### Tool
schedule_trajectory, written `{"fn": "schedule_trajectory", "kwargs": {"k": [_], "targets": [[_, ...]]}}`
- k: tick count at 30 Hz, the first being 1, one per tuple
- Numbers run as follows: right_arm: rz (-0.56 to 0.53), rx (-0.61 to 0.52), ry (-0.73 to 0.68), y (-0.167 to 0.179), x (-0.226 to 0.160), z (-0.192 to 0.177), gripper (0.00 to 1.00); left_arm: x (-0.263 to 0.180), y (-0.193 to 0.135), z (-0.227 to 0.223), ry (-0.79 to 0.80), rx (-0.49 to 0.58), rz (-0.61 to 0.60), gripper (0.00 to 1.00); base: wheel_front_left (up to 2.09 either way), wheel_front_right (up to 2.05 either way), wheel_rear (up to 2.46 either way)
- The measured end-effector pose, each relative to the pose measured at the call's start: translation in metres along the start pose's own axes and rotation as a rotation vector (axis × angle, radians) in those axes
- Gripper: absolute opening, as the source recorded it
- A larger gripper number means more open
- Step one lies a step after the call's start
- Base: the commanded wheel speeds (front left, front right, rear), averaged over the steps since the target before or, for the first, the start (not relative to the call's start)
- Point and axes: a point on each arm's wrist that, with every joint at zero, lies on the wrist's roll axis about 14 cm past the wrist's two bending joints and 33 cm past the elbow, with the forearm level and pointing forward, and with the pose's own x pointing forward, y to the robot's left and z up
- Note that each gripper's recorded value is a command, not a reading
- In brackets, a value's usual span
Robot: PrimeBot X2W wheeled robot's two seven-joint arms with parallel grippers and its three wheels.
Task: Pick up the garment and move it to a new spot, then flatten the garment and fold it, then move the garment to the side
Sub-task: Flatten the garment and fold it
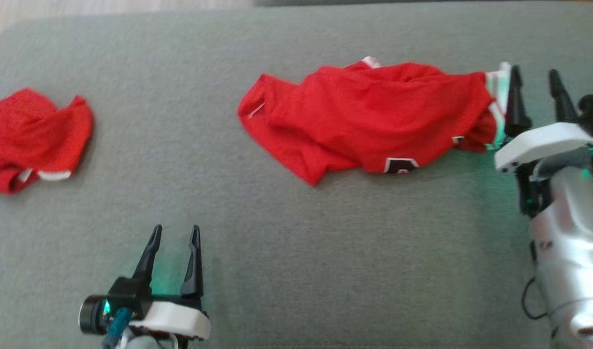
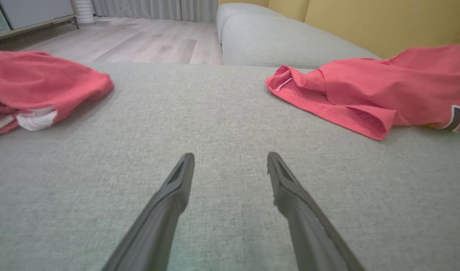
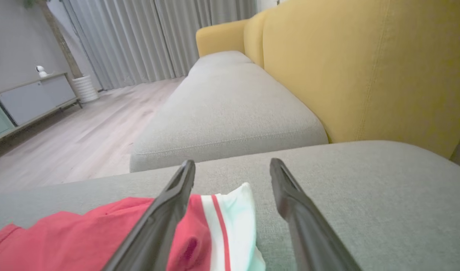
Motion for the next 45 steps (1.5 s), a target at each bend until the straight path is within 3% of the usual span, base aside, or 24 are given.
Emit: {"fn": "schedule_trajectory", "kwargs": {"k": [6,11,14,15,16,26,35,36,37,41,45], "targets": [[-0.051,0.085,0.100,-0.003,0.027,-0.032,1.00,0.002,0.009,-0.008,0.029,-0.001,0.019,1.00,0.00,0.00,0.00],[-0.103,0.214,0.141,-0.003,0.041,-0.051,1.00,0.001,-0.001,-0.024,0.080,0.003,-0.019,1.00,0.00,0.00,0.00],[-0.100,0.223,0.187,0.002,0.042,-0.066,1.00,0.006,-0.007,-0.022,0.077,0.017,-0.042,1.00,0.00,0.00,0.00],[-0.100,0.225,0.197,0.003,0.042,-0.070,0.79,0.008,-0.009,-0.021,0.074,0.021,-0.049,1.00,0.00,0.00,0.00],[-0.100,0.225,0.202,0.004,0.042,-0.072,0.00,0.009,-0.010,-0.020,0.070,0.023,-0.054,1.00,0.00,0.00,0.00],[-0.128,0.246,0.154,-0.006,0.038,-0.052,0.00,0.008,-0.014,-0.012,0.048,0.026,-0.059,1.00,0.00,0.00,0.00],[-0.072,0.228,-0.053,0.005,0.041,0.017,0.00,0.000,-0.010,-0.001,0.010,0.012,-0.032,1.00,0.00,0.00,0.00],[-0.053,0.214,-0.077,0.010,0.039,0.025,0.20,-0.002,-0.007,0.001,0.002,0.011,-0.021,1.00,0.00,0.00,0.00],[-0.030,0.194,-0.099,0.016,0.037,0.033,1.00,-0.003,-0.005,0.003,-0.006,0.012,-0.011,1.00,0.00,0.00,0.00],[0.063,0.107,-0.138,0.042,0.018,0.044,1.00,-0.008,0.004,0.016,-0.049,0.010,0.026,1.00,0.00,0.00,0.00],[0.118,0.036,-0.122,0.054,-0.016,0.030,1.00,-0.013,0.011,0.026,-0.085,0.011,0.057,1.00,0.00,0.00,0.00]]}}
